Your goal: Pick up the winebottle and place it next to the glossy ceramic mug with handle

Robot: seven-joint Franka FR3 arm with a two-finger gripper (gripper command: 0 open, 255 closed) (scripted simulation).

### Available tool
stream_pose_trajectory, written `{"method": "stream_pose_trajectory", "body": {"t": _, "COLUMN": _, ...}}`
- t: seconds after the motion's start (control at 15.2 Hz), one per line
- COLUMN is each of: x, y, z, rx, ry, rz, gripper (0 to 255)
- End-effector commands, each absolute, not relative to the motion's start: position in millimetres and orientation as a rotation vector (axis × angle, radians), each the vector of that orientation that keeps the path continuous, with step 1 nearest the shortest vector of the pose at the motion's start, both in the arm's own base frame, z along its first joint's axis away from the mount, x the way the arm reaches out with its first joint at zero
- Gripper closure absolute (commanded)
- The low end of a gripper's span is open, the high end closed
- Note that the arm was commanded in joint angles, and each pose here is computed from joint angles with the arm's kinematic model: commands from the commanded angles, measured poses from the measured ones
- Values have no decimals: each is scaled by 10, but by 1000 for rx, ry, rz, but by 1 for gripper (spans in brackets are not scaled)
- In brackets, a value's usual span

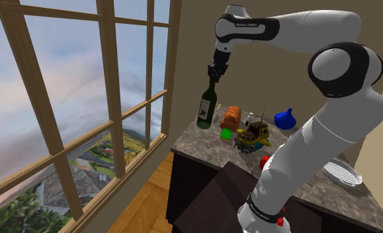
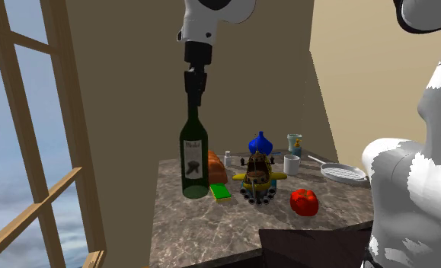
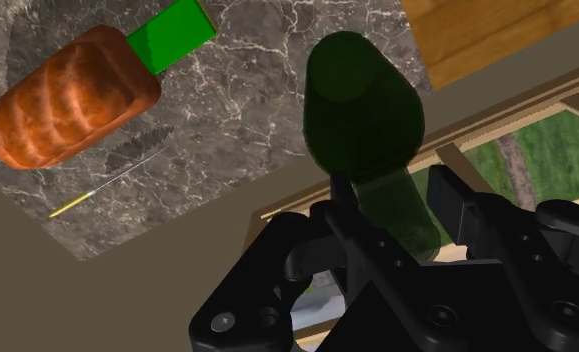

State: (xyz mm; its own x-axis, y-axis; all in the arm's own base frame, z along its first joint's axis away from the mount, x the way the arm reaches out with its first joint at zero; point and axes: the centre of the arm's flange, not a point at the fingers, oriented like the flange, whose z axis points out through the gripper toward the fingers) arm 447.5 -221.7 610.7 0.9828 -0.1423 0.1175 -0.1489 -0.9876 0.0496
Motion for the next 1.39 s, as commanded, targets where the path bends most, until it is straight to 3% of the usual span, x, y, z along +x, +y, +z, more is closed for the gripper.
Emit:
{"method": "stream_pose_trajectory", "body": {"t": 0.0, "x": 4489, "y": -2214, "z": 6186, "rx": 3070, "ry": -226, "rz": 176, "gripper": 255}}
{"method": "stream_pose_trajectory", "body": {"t": 1.32, "x": 2192, "y": -3516, "z": 6192, "rx": 3070, "ry": -226, "rz": 176, "gripper": 255}}
